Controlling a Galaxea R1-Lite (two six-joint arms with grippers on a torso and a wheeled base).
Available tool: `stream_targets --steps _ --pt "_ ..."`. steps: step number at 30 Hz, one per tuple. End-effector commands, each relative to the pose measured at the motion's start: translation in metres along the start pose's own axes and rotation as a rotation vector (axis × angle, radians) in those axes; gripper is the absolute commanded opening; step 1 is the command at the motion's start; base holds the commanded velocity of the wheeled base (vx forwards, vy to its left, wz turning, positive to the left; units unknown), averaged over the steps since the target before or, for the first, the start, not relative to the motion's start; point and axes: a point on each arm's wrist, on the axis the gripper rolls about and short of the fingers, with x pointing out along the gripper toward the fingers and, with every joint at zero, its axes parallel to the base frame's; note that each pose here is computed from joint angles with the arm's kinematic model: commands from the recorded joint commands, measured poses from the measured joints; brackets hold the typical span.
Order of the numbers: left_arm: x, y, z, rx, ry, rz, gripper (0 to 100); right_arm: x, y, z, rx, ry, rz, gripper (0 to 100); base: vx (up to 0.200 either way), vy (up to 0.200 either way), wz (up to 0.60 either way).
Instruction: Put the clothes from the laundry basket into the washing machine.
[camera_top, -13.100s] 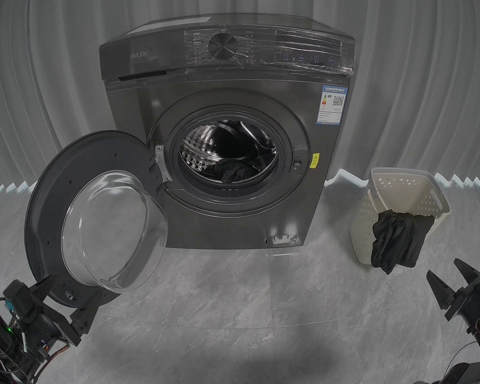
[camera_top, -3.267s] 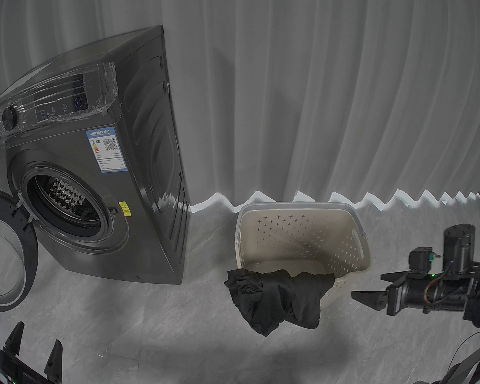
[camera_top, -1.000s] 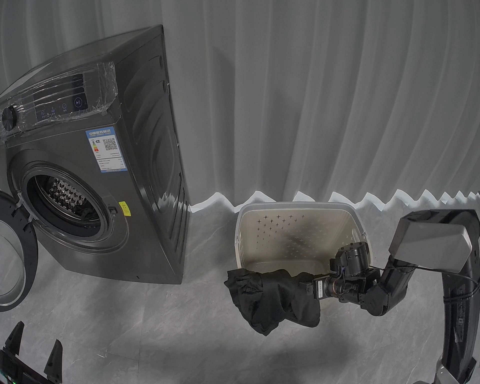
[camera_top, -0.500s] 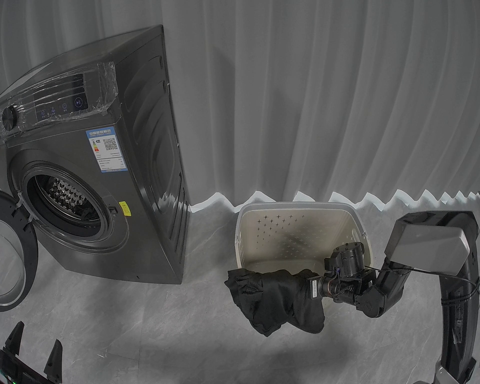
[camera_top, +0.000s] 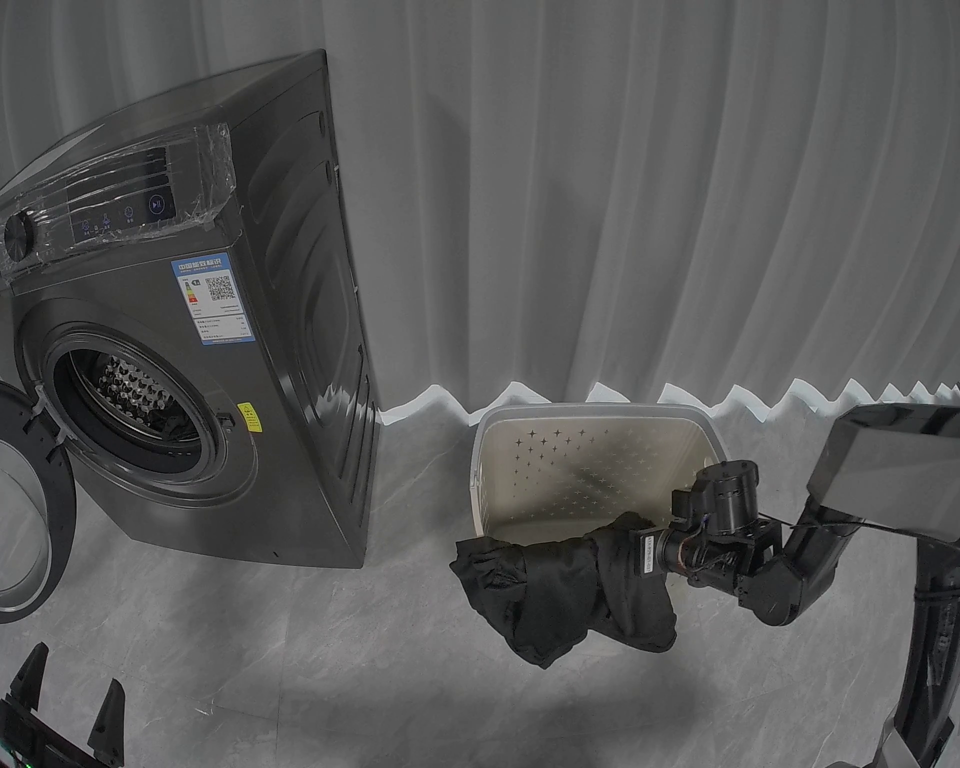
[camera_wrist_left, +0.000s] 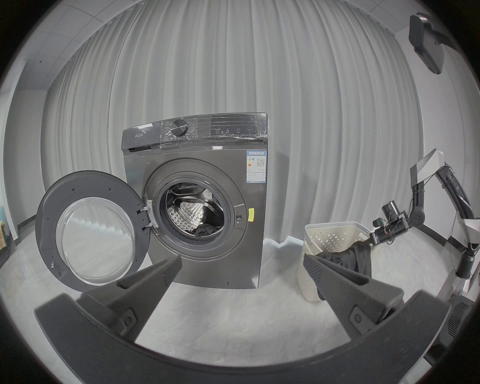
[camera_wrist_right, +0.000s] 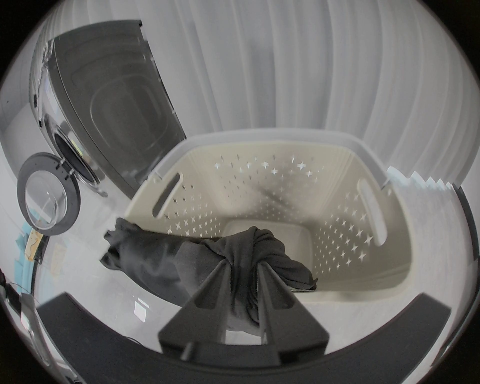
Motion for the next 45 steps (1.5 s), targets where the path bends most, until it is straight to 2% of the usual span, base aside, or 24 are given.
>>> stream_targets --steps 1,5,13,21,29,32,33,38,45 --pt "0.000 0.000 -0.005 0.000 0.001 0.001 100 -0.043 0.002 0.032 0.010 -0.118 0.026 0 0.000 0.000 0.00" --pt "0.000 0.000 -0.005 0.000 0.001 0.001 100 -0.066 0.004 0.039 0.011 -0.162 0.042 0 0.000 0.000 0.00" --pt "0.000 0.000 -0.005 0.000 0.001 0.001 100 -0.081 0.005 0.047 0.021 -0.226 0.055 0 0.000 0.000 0.00" --pt "0.000 0.000 -0.005 0.000 0.001 0.003 100 -0.112 0.007 0.068 0.028 -0.360 0.080 0 0.000 0.000 0.00" --pt "0.000 0.000 -0.005 -0.003 0.000 -0.001 100 -0.163 0.030 0.079 0.016 -0.473 0.183 0 0.000 0.000 0.00" --pt "0.000 0.000 -0.005 -0.002 0.000 -0.001 100 -0.171 0.030 0.082 0.018 -0.495 0.189 0 0.000 0.000 0.00" --pt "0.000 0.000 -0.005 -0.002 0.000 -0.001 100 -0.177 0.029 0.086 0.022 -0.531 0.194 0 0.000 0.000 0.00" --pt "0.000 0.000 -0.005 -0.002 0.000 -0.001 100 -0.187 0.031 0.095 0.016 -0.596 0.216 0 -0.040 0.000 0.00" --pt "0.000 0.000 -0.005 -0.003 0.000 -0.001 100 -0.188 0.030 0.096 0.015 -0.601 0.215 0 -0.200 0.000 0.00"
